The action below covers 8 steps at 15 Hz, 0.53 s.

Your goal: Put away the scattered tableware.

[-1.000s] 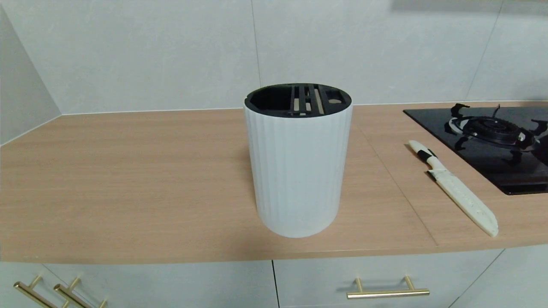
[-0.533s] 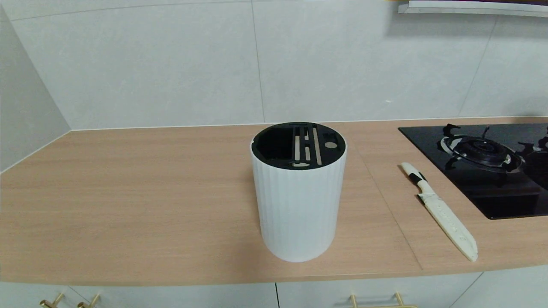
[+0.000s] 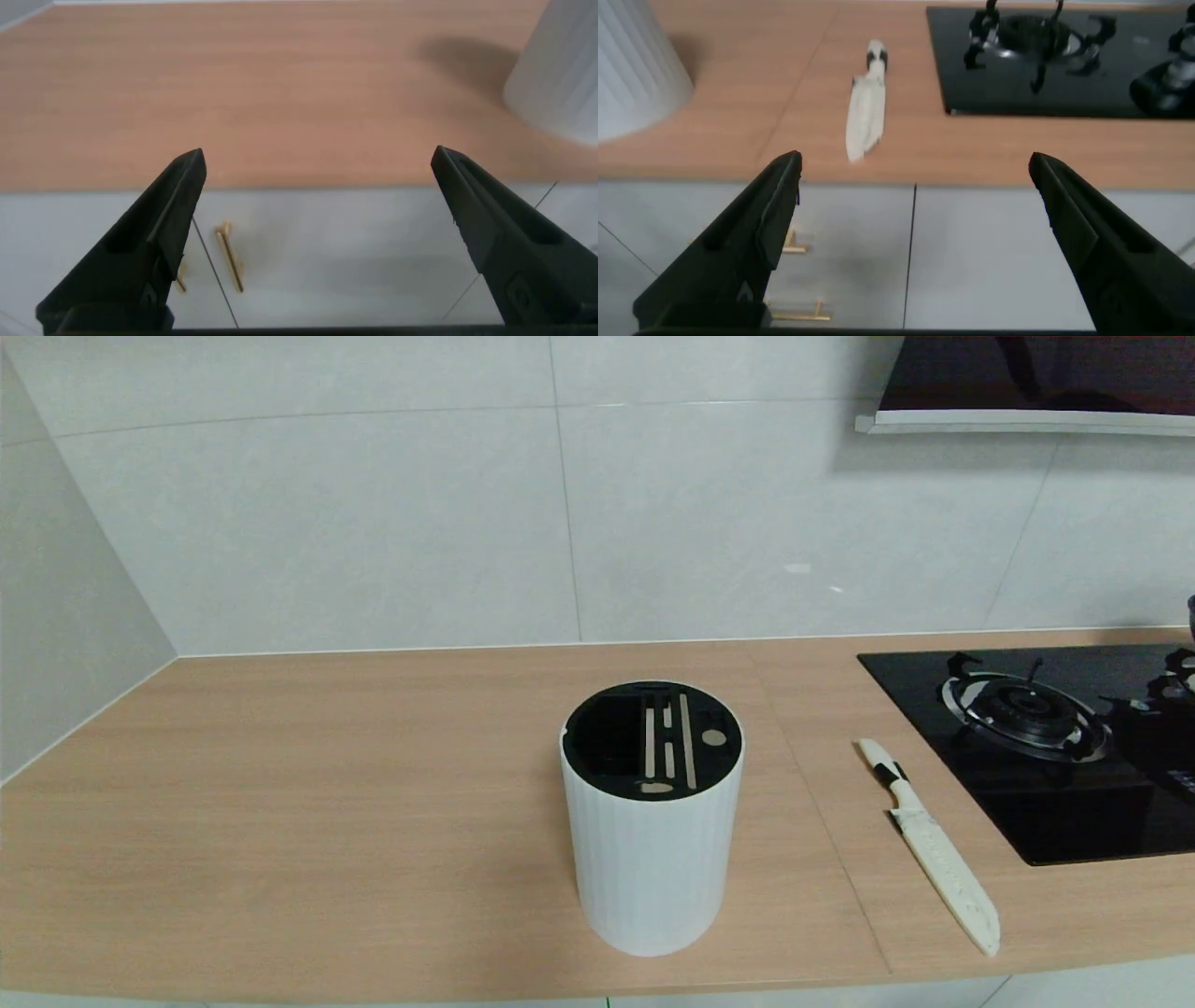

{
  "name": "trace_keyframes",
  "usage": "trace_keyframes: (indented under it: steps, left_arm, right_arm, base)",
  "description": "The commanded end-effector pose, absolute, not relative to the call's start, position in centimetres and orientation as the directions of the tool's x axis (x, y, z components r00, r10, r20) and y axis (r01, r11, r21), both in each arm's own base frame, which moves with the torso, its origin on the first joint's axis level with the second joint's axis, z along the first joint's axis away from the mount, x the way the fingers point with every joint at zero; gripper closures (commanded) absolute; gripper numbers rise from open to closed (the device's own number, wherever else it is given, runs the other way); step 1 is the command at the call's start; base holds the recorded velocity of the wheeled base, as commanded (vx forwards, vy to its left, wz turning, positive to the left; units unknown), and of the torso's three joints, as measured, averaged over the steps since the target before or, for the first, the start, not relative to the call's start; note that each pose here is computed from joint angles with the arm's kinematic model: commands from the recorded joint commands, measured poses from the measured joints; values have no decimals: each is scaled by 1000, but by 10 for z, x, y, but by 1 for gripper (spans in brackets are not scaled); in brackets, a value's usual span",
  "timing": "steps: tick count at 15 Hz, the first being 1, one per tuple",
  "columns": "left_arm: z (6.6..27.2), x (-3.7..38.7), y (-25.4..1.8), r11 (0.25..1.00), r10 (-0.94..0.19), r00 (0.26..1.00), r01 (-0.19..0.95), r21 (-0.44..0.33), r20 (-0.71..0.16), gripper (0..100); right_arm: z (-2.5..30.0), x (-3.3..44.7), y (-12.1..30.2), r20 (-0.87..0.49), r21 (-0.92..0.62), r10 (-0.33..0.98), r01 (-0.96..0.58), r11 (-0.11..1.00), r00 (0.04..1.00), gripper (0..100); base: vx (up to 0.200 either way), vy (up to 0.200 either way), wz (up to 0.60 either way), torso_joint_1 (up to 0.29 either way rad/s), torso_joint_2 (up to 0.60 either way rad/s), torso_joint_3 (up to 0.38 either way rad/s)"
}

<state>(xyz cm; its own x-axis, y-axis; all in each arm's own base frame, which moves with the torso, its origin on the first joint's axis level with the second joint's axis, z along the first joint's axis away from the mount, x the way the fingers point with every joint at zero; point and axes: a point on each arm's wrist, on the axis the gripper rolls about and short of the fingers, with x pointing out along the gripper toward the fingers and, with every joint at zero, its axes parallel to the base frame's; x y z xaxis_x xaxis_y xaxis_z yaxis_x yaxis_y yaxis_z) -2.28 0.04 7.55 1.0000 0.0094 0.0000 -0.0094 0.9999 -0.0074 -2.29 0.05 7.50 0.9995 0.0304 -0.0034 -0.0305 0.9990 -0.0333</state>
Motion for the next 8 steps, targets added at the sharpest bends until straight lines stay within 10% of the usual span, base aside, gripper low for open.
trace_keyframes:
  steps: [1, 8]
  left_arm:
    - [75, -23, 0, 1000, 11, 1000, -11, -8, 0, 0]
    - [75, -23, 0, 1000, 9, 1000, -9, -8, 0, 0]
  right_arm:
    - [75, -23, 0, -5, -34, 31, -31, 999, 1000, 0]
    - [75, -23, 0, -5, -34, 31, -31, 999, 1000, 0]
  base:
    - [0, 0, 0, 271, -574, -305]
    - [0, 0, 0, 261, -547, -286]
